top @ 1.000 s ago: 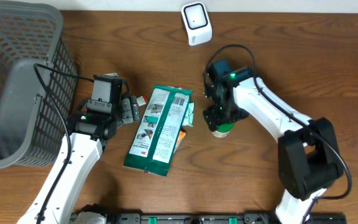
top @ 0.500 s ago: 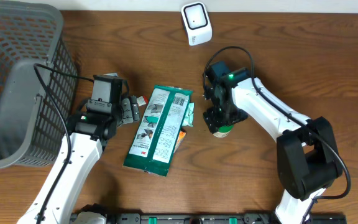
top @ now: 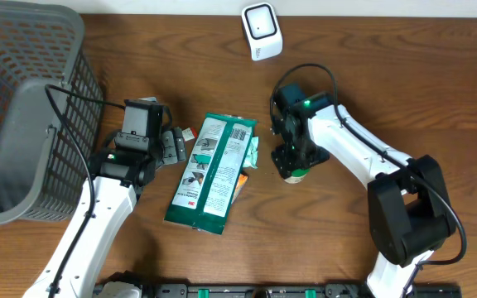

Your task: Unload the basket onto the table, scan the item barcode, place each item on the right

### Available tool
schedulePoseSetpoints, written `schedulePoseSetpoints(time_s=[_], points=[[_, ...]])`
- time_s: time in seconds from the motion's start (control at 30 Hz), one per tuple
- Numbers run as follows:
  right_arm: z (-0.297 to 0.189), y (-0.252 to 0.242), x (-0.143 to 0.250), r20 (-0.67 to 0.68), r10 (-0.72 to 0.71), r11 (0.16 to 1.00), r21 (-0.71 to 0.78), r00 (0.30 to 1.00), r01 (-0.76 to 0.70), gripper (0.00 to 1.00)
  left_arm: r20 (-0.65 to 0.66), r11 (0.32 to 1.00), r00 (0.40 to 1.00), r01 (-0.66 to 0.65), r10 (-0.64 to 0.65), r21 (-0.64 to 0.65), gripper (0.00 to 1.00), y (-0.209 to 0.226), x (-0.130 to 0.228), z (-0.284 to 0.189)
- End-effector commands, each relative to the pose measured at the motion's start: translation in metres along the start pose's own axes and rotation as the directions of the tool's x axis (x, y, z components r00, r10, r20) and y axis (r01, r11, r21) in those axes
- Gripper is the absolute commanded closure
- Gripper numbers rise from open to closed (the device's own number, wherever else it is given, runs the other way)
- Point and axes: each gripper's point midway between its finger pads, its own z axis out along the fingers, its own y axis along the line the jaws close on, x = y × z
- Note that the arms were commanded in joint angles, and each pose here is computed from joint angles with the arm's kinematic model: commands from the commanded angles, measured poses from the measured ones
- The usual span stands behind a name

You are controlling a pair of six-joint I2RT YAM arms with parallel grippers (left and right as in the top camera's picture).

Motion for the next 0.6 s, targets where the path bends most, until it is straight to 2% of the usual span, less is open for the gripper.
schedulePoseSetpoints(time_s=[0.0,0.27,0.57], points=[[0.0044,0.0034,0.0033,-0.013,0.028,1.0,0.0,1.0,-0.028,0.25,0.015,1.0,1.0,0.012,-0.012,0.0,0.12,-0.0001,-0.0073,-0.0026],[0.0044,0.0035,0.0007,-0.002,0.131,0.991,0.0,0.991,-0.131,0.27,0.015,1.0,1.0,0.012,-0.012,0.0,0.12,-0.0001,-0.0073,-0.0026],[0.0044,0.0035,0.0003,-0.001,0.226,0.974,0.0,0.974,-0.226,0.23,0.015,1.0,1.0,0.012,-0.012,0.0,0.12,-0.0001,-0.0073,-0.0026]])
